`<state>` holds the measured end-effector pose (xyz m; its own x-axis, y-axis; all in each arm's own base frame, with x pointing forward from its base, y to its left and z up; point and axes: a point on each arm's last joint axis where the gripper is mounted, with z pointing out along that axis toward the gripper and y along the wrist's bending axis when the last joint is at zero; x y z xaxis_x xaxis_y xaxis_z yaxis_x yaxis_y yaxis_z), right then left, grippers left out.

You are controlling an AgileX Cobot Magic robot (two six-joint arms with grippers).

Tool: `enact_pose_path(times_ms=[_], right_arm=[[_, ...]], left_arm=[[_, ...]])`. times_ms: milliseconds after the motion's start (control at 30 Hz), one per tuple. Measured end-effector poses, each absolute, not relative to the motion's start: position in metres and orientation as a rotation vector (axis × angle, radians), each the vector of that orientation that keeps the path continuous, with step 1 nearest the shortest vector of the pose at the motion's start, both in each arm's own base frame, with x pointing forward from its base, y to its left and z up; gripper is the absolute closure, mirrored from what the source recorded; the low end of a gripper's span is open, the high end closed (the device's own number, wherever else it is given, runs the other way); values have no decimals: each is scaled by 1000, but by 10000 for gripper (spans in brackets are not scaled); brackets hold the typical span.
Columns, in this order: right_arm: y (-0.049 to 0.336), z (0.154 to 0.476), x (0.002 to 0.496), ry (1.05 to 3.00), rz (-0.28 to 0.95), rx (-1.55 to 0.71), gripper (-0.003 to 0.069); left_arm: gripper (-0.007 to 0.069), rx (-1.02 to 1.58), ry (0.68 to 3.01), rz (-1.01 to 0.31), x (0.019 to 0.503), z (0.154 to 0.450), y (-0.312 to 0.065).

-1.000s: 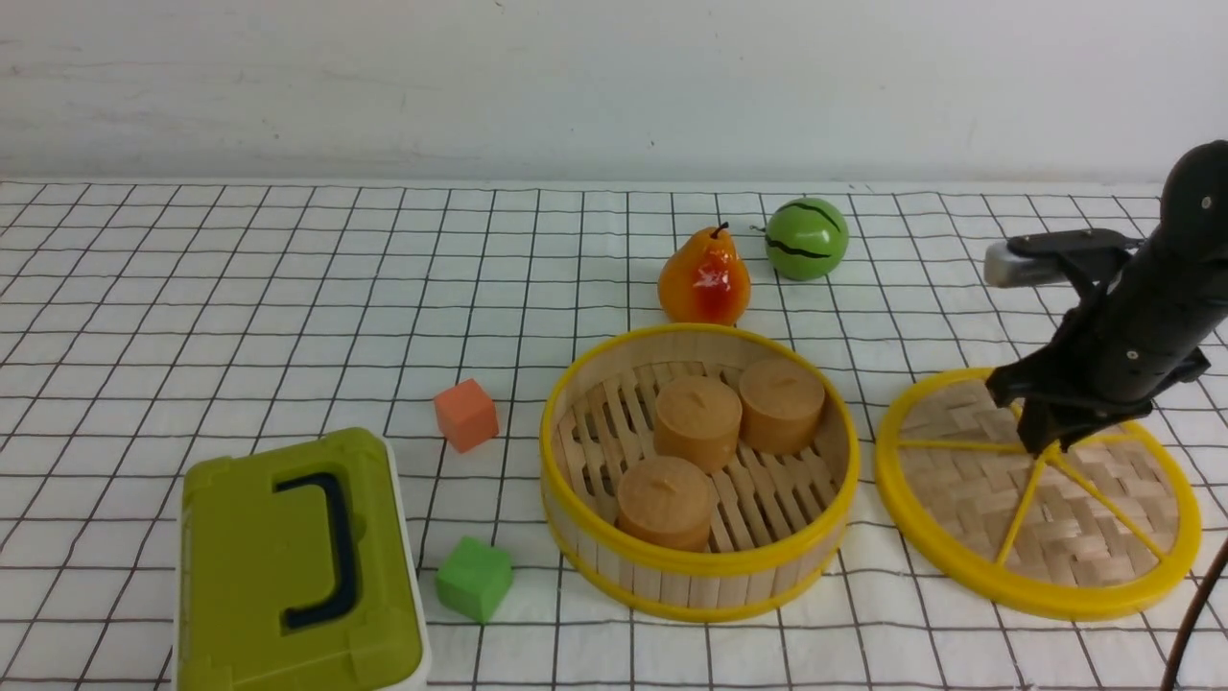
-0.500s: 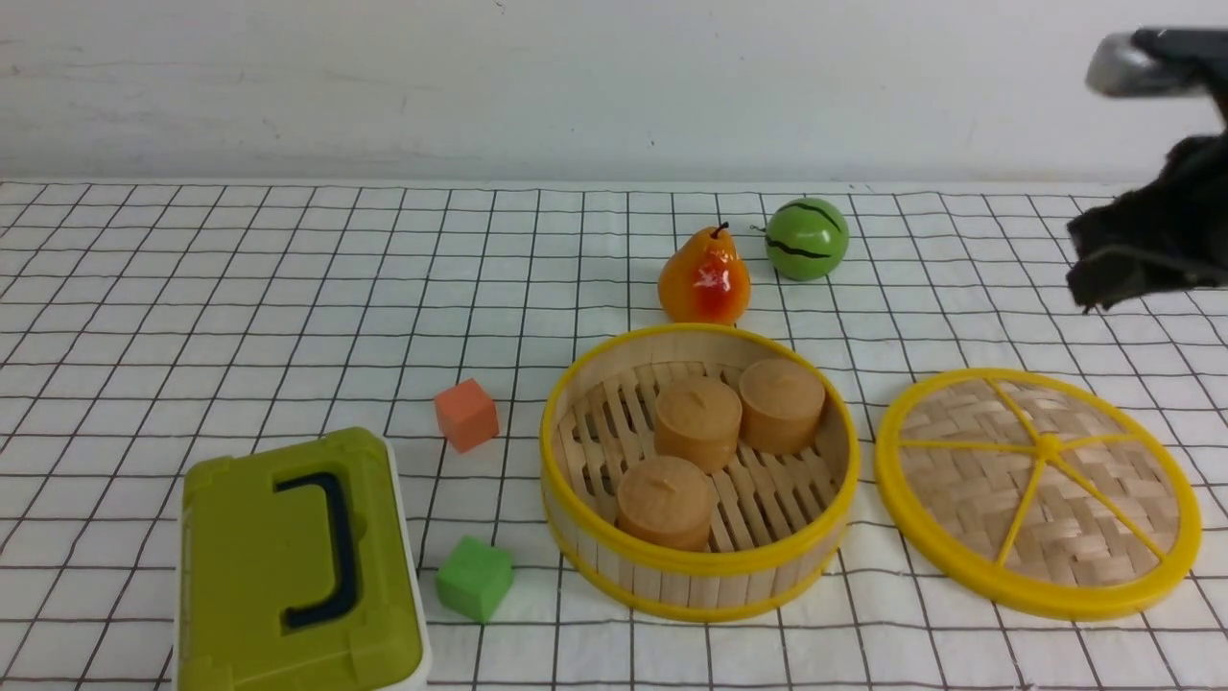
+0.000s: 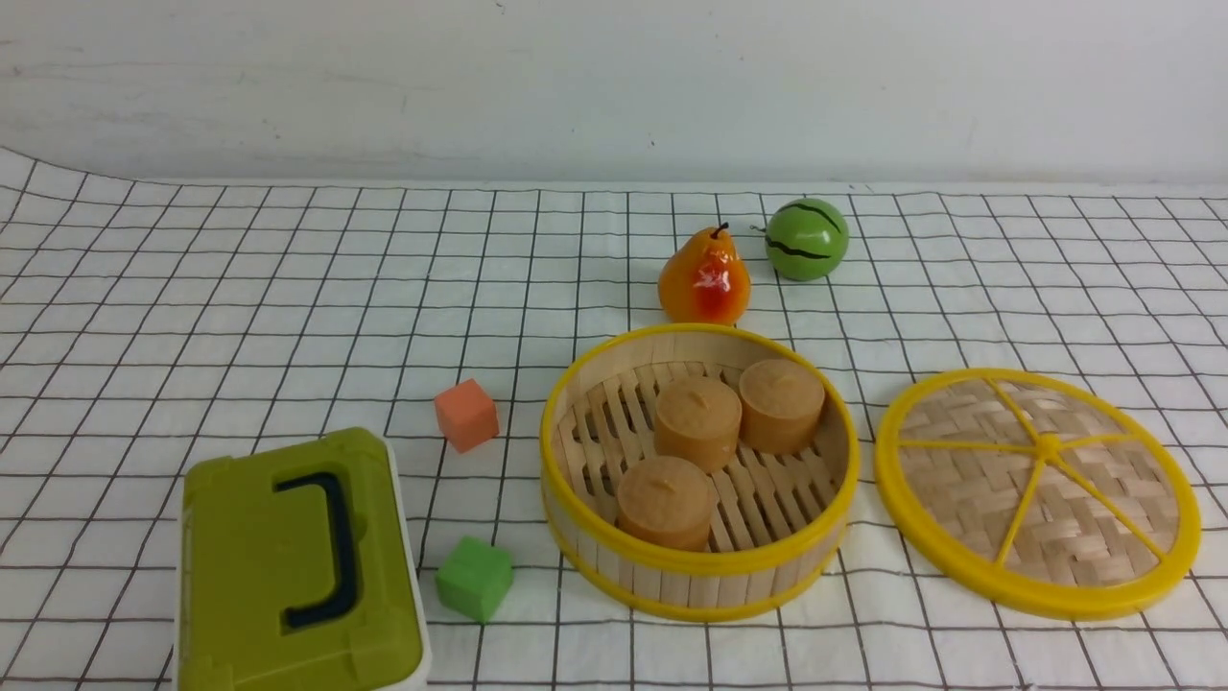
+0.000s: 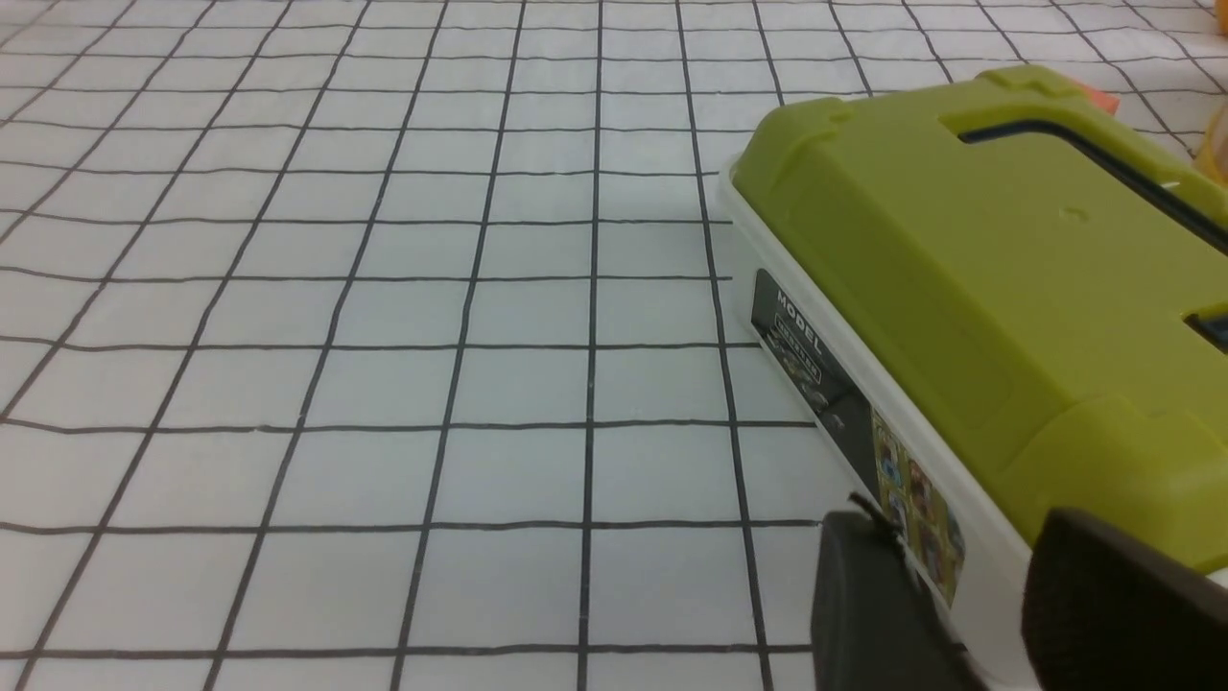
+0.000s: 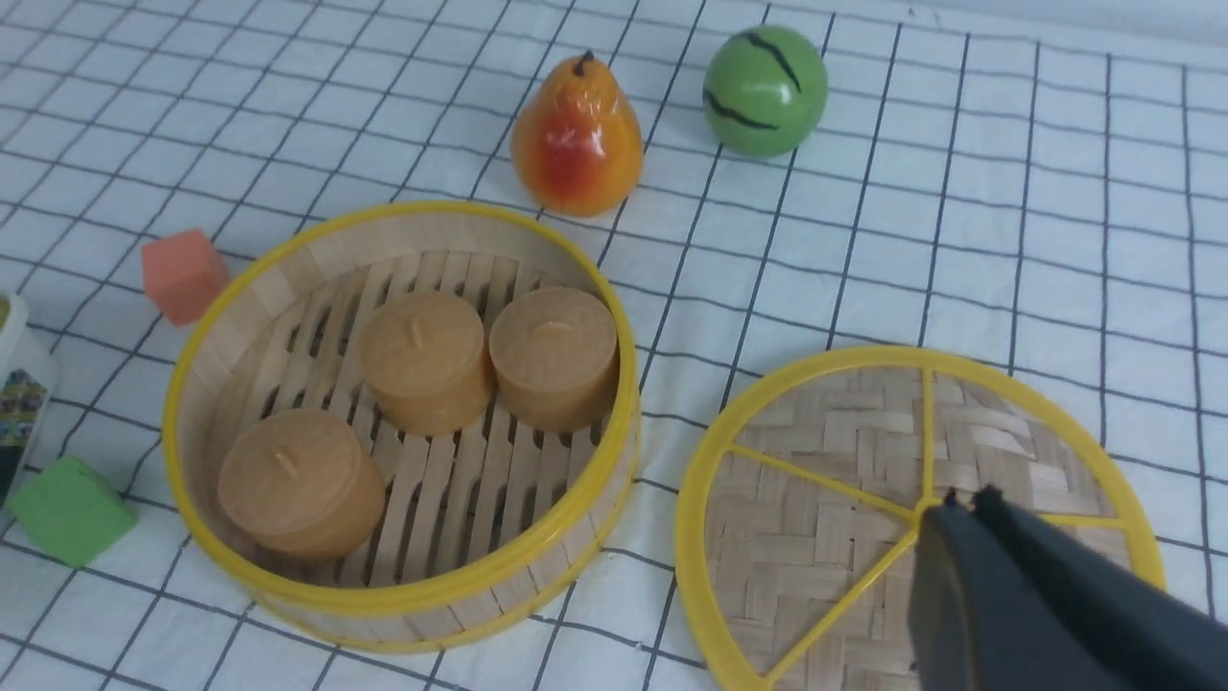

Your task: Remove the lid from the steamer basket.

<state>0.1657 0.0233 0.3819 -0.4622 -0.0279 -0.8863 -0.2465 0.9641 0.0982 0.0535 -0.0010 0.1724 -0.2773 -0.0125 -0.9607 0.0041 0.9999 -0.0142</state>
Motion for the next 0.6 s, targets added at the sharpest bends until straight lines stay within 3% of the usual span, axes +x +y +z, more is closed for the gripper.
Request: enact_pose_path(times_ms=[400, 600], right_arm=[[28, 379, 116, 2057, 280, -264, 670], [23, 379, 117, 2055, 206, -274, 667]], left_arm=[[386, -6, 1852, -16, 53, 172, -1], [386, -6, 1852, -16, 53, 172, -1]])
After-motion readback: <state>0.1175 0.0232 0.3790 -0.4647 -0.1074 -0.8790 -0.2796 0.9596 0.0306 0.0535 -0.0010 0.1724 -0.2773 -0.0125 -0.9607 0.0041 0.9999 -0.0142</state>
